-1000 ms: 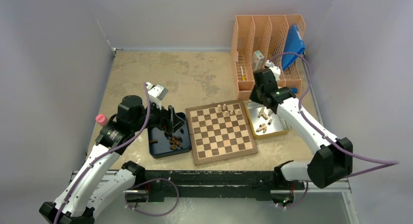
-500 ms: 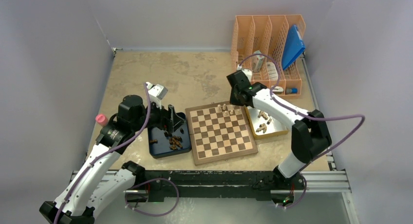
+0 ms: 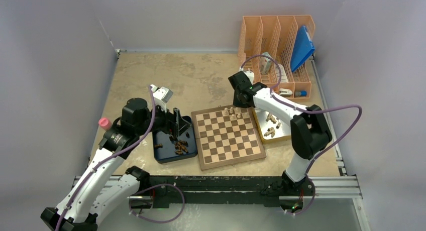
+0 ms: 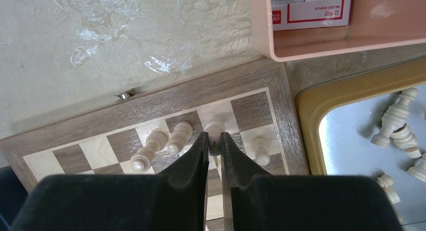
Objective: Set up the chess pieces on the board
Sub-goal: Place the chess piece on the chessboard.
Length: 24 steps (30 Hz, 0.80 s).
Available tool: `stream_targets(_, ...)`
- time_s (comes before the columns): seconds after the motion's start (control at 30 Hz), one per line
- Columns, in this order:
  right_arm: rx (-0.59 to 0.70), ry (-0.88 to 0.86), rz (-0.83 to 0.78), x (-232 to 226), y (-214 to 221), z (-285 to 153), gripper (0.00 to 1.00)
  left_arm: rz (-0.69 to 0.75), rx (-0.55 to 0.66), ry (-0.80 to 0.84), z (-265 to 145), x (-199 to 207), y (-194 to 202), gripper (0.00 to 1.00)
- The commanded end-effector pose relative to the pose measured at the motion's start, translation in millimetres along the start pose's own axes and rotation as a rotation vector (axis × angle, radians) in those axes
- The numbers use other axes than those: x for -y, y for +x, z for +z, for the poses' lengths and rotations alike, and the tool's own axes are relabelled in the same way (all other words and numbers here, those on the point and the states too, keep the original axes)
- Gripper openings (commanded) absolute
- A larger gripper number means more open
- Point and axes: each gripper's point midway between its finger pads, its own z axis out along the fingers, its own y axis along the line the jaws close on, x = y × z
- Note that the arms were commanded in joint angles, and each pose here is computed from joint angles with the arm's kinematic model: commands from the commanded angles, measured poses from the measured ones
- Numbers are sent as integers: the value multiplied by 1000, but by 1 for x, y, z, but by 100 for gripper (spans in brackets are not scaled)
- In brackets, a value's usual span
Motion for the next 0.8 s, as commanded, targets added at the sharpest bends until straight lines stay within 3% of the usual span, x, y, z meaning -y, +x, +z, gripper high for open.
stream_targets(0.0,34,-17,-2,-10,-16,-4,15,10,29,10,-2,4,-8,83)
stream_targets(0.77,-4,1,-24,-13,-4,8,20,13,30,15,-2,5,-8,83)
